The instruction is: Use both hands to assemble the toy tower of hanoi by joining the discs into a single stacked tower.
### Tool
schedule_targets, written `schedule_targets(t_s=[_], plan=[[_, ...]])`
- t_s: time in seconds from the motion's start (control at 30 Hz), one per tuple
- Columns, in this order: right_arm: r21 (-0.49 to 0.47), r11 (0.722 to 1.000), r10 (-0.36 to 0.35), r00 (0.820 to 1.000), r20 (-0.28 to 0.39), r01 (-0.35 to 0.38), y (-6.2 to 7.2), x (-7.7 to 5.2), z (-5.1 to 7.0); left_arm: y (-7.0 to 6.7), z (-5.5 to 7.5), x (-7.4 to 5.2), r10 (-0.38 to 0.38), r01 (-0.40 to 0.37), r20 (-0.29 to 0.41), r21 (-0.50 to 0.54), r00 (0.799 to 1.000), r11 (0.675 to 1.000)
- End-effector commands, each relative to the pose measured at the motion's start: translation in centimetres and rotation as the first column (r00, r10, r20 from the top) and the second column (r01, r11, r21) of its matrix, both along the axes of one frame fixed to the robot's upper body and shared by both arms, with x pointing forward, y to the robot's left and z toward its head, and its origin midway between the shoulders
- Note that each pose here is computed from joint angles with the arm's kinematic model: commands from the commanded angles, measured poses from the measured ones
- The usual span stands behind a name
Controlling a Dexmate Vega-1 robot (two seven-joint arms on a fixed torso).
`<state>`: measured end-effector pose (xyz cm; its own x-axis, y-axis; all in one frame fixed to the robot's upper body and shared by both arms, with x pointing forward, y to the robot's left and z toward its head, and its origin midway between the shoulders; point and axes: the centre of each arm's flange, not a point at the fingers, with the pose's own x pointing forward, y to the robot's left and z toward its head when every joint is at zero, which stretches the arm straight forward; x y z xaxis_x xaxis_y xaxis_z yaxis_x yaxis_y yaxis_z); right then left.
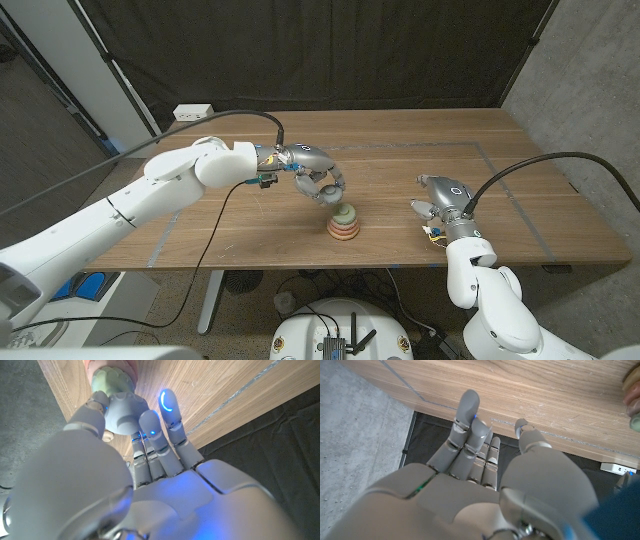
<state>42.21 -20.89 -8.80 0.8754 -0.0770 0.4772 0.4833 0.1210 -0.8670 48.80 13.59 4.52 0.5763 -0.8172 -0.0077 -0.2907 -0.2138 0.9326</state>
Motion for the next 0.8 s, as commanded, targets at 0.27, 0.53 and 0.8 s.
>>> schedule_targets(t_s=[0.27, 0.53, 0.8], plan=[[0.006, 1.0, -0.014, 1.0, 0.007, 0.014, -0.4, -0.6, -0.2, -2.9, -1.0, 1.0, -0.023, 0.023, 0.0, 0.085, 1.0, 0.996], [0.009, 1.0, -0.017, 1.0, 0.007, 0.017, -0.6, -0.8, -0.2, -3.7, -1.6, 1.4, -0.03, 0.03, -0.008, 0.102, 1.0, 0.994], [0.01, 1.0, -0.018, 1.0, 0.004, 0.018, -0.7, -0.8, -0.2, -4.0, -2.0, 1.8, -0.028, 0.029, -0.016, 0.093, 0.999, 0.995]])
